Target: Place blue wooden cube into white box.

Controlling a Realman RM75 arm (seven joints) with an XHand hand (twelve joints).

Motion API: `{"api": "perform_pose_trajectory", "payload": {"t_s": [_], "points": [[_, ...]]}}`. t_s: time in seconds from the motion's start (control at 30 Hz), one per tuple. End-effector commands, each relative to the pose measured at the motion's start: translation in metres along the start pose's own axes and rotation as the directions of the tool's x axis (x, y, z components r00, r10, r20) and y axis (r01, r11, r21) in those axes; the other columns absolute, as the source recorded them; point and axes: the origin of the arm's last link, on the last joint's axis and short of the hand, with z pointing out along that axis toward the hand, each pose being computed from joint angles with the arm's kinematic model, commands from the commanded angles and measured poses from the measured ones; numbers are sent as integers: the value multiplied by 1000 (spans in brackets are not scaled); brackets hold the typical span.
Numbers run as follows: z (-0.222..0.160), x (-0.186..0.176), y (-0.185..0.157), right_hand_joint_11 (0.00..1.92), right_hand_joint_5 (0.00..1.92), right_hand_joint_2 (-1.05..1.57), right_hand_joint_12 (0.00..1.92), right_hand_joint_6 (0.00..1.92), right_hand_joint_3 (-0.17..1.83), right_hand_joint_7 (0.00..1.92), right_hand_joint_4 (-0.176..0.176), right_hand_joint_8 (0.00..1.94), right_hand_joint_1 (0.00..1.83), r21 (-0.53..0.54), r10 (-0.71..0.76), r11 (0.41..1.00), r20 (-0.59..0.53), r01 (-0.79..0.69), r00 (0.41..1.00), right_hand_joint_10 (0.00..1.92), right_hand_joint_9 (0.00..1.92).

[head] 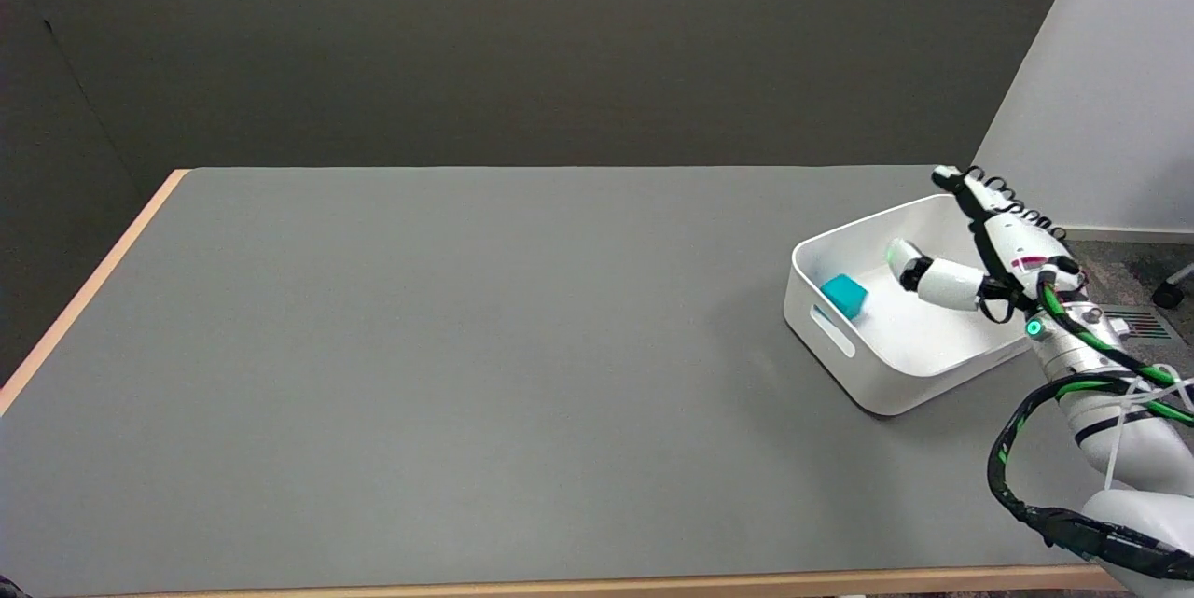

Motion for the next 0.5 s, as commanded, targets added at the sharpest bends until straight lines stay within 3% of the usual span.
{"api": "perform_pose_trajectory", "payload": {"t_s": [0.03,0.27,0.37,0.43,0.47,0.5], "points": [[6,25,-3,54,33,556,1052,273,945,11,62,179,287,7,97,995,-127,-97,987,485,20],[8,64,-1,-1,0,560,923,151,934,-1,46,-1,272,41,238,971,-299,-237,924,267,-1],[5,79,2,-1,-1,597,803,23,911,-1,37,-1,279,93,409,910,-356,-404,840,96,-1],[0,88,10,-1,-1,627,730,-1,908,-1,36,-1,257,148,587,802,-379,-579,716,34,-1],[-1,90,13,-1,-1,638,721,-1,905,-1,36,-1,254,152,615,778,-384,-609,689,30,-1],[-3,93,19,-1,-1,647,714,-1,908,-1,37,-1,246,175,687,710,-388,-682,615,33,-1]]}}
